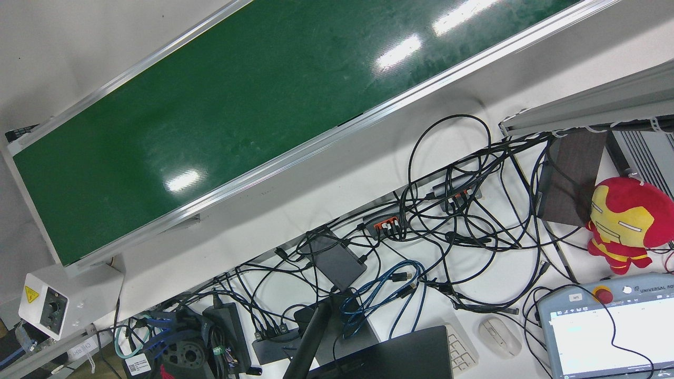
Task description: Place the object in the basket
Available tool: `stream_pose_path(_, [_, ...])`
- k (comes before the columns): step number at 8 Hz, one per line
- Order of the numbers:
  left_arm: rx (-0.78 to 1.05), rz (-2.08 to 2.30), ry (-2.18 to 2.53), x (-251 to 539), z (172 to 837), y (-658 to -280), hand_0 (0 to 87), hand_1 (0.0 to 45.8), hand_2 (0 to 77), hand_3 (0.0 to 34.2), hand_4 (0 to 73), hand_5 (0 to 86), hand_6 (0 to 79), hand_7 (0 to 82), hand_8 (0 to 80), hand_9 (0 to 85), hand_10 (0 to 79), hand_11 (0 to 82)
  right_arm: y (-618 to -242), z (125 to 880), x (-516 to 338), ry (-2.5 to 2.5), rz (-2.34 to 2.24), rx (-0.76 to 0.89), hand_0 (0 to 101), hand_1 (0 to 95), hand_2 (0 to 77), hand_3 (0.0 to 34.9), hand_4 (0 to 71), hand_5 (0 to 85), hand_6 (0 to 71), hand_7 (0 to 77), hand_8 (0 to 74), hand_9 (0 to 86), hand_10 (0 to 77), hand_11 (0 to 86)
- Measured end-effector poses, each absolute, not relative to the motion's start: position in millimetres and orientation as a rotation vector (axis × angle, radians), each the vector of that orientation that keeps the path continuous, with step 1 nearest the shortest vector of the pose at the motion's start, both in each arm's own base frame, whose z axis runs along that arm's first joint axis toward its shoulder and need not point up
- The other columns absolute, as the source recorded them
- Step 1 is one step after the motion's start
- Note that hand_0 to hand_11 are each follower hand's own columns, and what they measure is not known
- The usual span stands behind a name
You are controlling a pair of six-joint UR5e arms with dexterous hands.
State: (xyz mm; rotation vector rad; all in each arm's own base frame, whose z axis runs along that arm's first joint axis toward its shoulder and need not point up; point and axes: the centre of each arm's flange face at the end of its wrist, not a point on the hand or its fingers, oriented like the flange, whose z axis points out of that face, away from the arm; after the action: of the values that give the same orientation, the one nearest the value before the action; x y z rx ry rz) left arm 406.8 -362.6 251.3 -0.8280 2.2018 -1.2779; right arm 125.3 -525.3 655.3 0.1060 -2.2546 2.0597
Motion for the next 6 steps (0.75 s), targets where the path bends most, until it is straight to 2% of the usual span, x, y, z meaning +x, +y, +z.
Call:
stream_pose_path(3, [-0.869,-1.145,2.116,454.9,245.4,-286.0,79.4,12.5,50.7,0.0,54.5,48.5,66.5,51.3,66.0,54.5,56.7,53.5,-525.3,655.3,125.3,-2.255,2.060,0.106,0,0.0,0.5,0.2,0.0,0.0,0.0,0.5,0.0,0.0,0.0,0.0])
stream_pose_path(6, [-0.841,-1.064,2.086,502.4,259.2,-234.6,76.5,12.5,50.7,0.0,54.5,48.5,66.5,51.3,66.0,54.5,56.7,53.5,-525.3,655.2,125.0,-2.254,2.059,0.105,0,0.0,0.5,0.2,0.0,0.0,0.0,0.5,0.0,0.0,0.0,0.0])
